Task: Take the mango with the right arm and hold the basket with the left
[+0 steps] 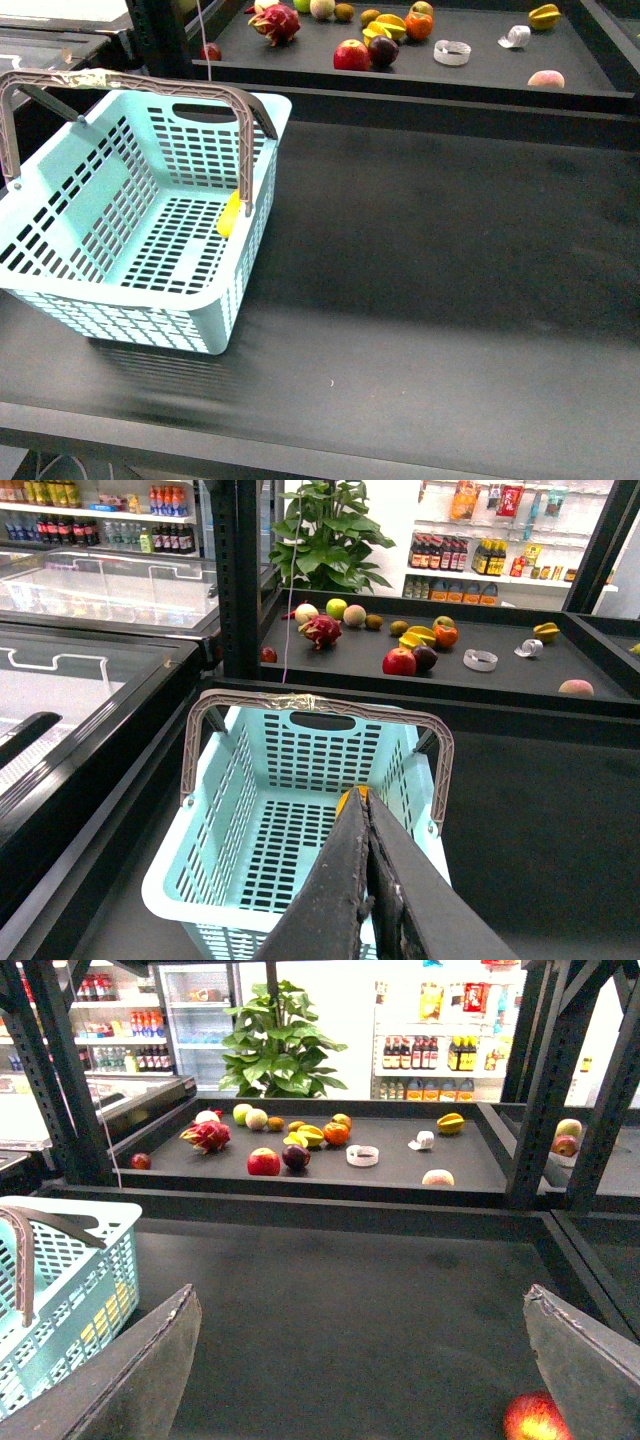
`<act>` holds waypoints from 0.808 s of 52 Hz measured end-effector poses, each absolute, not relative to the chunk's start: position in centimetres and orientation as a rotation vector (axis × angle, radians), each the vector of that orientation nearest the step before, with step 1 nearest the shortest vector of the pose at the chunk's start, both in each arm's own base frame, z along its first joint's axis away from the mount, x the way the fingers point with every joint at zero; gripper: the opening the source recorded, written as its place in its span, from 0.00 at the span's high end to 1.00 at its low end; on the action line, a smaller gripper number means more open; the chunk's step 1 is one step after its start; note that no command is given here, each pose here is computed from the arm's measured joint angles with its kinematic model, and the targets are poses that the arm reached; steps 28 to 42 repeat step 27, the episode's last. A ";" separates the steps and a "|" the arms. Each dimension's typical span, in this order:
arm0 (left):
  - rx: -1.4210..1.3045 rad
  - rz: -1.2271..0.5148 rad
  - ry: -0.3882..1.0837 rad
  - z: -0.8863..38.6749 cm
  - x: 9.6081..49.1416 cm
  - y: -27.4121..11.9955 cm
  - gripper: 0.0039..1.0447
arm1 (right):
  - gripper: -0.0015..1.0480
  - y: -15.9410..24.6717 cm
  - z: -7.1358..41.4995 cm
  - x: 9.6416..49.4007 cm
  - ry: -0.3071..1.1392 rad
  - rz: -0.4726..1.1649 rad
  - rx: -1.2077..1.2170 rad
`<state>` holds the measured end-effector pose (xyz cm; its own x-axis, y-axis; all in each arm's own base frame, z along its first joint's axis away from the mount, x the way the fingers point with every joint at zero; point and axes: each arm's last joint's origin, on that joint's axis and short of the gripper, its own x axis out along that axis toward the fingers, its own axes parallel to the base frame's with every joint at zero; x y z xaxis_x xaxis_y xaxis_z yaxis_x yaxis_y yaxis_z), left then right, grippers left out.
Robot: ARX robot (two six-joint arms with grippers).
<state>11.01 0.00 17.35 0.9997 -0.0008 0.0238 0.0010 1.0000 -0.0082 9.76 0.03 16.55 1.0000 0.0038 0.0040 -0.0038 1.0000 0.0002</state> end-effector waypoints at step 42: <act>-0.007 -0.001 -0.018 17.0 9.7 0.0 0.98 | 0.08 0.0 16.5 9.8 -0.004 0.004 0.000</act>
